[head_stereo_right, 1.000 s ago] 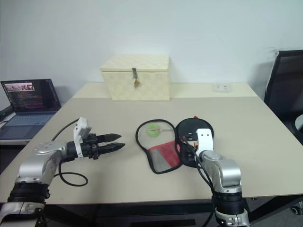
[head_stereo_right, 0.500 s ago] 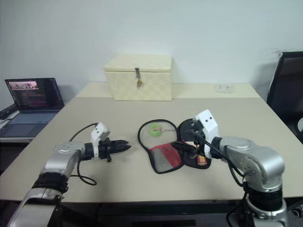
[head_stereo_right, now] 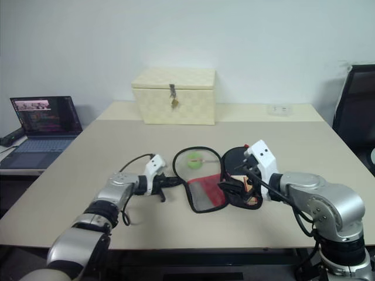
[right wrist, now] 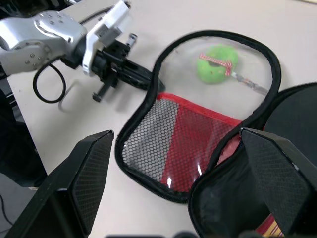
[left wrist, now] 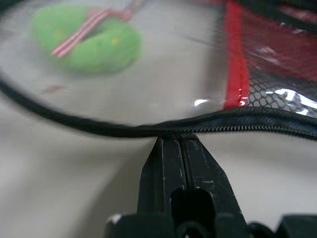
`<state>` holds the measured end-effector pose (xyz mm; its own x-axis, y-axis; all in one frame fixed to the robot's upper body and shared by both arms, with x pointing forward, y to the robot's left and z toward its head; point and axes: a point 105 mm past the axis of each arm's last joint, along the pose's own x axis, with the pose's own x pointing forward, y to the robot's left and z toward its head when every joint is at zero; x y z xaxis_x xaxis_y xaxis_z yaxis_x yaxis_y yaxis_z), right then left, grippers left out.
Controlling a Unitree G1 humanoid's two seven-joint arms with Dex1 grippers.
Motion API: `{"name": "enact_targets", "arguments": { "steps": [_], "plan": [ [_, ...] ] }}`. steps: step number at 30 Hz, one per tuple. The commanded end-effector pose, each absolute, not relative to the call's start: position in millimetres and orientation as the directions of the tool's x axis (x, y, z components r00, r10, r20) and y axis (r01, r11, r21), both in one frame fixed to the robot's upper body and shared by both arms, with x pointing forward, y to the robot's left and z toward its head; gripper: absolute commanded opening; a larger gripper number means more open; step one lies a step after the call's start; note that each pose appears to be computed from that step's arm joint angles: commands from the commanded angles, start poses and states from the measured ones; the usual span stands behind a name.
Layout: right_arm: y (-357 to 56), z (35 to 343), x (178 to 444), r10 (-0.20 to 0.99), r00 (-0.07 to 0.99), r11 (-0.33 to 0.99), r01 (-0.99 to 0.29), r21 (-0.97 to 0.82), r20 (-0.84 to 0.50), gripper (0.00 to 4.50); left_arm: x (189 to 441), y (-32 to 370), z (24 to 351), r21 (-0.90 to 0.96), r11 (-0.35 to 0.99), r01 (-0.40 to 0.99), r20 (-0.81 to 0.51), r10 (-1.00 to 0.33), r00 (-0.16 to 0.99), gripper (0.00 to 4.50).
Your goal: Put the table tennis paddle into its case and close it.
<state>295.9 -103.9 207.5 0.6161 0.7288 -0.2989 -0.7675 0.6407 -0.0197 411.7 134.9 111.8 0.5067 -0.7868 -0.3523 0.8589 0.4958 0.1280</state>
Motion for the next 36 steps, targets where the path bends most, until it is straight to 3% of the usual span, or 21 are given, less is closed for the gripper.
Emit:
{"name": "enact_targets", "arguments": {
  "steps": [1, 8, 14, 25, 31, 36],
  "plan": [
    [-109, 217, 292, 0.726, 0.634, 0.643, -0.764, -0.064, -0.267, 4.50, 418, 115, 164, 0.239, 0.431, 0.870, -0.230, -0.845, 0.482, 0.02],
    [-133, 224, 301, 0.679, 0.682, 0.691, -0.719, -0.077, -0.272, 4.50, 414, 49, 214, 0.275, 0.313, 0.909, -0.089, -0.933, 0.348, 0.02],
    [-156, 223, 312, 0.606, 0.743, 0.762, -0.645, -0.061, -0.284, 4.50, 419, 16, 225, 0.304, 0.323, 0.896, -0.065, -0.932, 0.358, 0.02],
    [-177, 211, 335, 0.496, 0.815, 0.856, -0.516, 0.012, -0.299, 4.50, 430, 32, 215, 0.296, 0.413, 0.861, -0.048, -0.894, 0.445, 0.02],
    [-191, 169, 368, 0.370, 0.848, 0.926, -0.369, 0.077, -0.380, 4.50, 420, 76, 214, 0.266, 0.414, 0.871, -0.005, -0.903, 0.431, 0.02],
    [-199, 146, 383, 0.331, 0.843, 0.941, -0.331, 0.077, -0.425, 4.50, 404, 113, 214, 0.273, 0.442, 0.854, -0.006, -0.887, 0.461, 0.02]
  ]
}}
